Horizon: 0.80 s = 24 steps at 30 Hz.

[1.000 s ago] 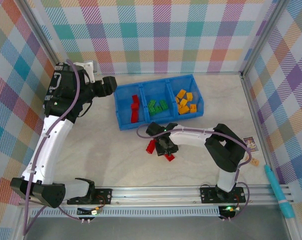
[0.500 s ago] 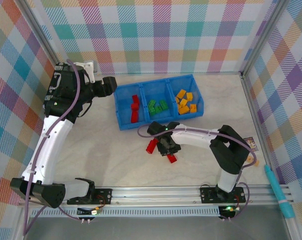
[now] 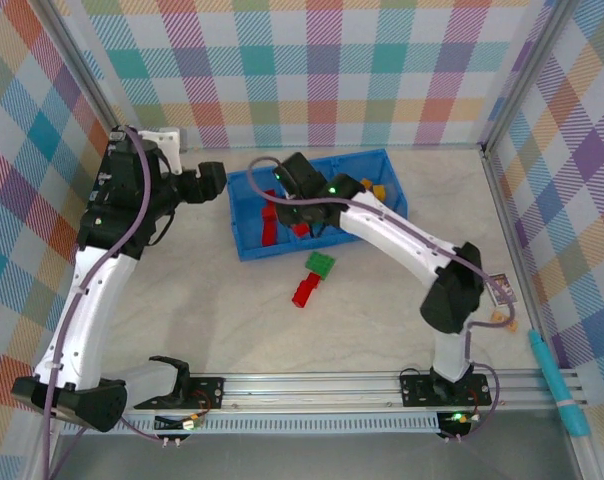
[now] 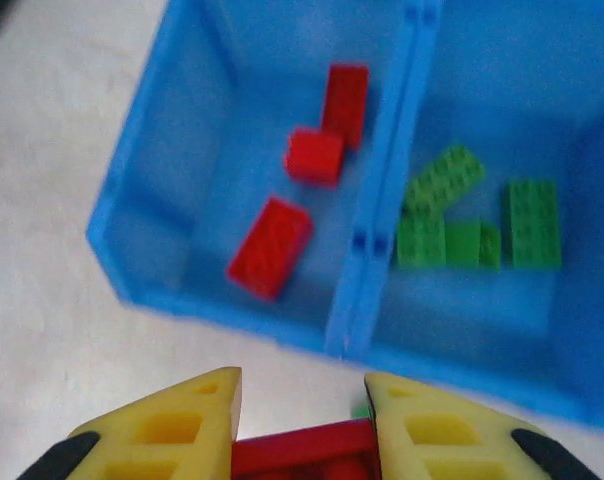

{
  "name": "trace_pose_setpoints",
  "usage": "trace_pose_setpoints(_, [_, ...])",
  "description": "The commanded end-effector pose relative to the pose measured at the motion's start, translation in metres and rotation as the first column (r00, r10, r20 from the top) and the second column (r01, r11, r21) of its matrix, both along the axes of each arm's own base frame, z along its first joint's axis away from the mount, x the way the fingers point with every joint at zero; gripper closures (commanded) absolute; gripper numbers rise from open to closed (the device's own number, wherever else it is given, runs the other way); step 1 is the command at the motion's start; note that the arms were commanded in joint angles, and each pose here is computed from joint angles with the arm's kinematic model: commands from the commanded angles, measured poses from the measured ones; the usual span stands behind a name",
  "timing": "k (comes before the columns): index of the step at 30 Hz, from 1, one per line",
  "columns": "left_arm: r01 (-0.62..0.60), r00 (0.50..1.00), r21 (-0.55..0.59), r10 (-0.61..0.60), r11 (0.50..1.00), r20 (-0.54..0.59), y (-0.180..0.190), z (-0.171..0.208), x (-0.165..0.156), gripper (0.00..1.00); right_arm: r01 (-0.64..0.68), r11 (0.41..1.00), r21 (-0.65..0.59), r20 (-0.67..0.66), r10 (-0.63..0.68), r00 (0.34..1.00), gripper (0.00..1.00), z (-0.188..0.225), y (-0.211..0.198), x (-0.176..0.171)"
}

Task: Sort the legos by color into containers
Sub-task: Place the lego in the container.

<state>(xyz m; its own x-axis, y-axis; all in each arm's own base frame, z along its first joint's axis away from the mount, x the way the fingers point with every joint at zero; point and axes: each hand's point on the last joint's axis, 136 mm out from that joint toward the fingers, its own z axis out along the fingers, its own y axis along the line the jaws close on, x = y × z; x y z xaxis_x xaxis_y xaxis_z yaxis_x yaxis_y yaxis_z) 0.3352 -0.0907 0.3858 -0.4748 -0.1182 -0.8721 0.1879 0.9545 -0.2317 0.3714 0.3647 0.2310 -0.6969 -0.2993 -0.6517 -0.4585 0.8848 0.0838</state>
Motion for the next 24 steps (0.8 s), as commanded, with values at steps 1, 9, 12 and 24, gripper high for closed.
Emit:
trace_pose_setpoints(1, [0.073, 0.996, 0.029, -0.071, 0.997, -0.049, -0.003, -0.018, -0.032, 0.15, -0.074, 0.997, 0.009, 0.048, 0.073, 0.996, 0.72, -0.016, 0.032, 0.035])
trace_pose_setpoints(9, [0.303, 0.905, -0.075, -0.312, 0.95, -0.289, -0.037, -0.083, -0.079, 0.12, -0.129, 0.99, 0.059, 0.068, 0.125, 0.99, 0.7, -0.049, 0.086, 0.089])
trace_pose_setpoints(12, [0.313, 0.875, -0.125, -0.337, 0.941, -0.348, -0.043, -0.108, -0.089, 0.12, -0.145, 0.987, 0.064, 0.079, 0.14, 0.987, 0.66, -0.06, 0.093, 0.095])
trace_pose_setpoints(24, [0.416, 0.82, -0.007, -0.378, 0.909, -0.43, -0.096, -0.19, -0.098, 0.15, -0.218, 0.968, 0.126, 0.153, 0.198, 0.968, 0.49, -0.005, 0.092, 0.089])
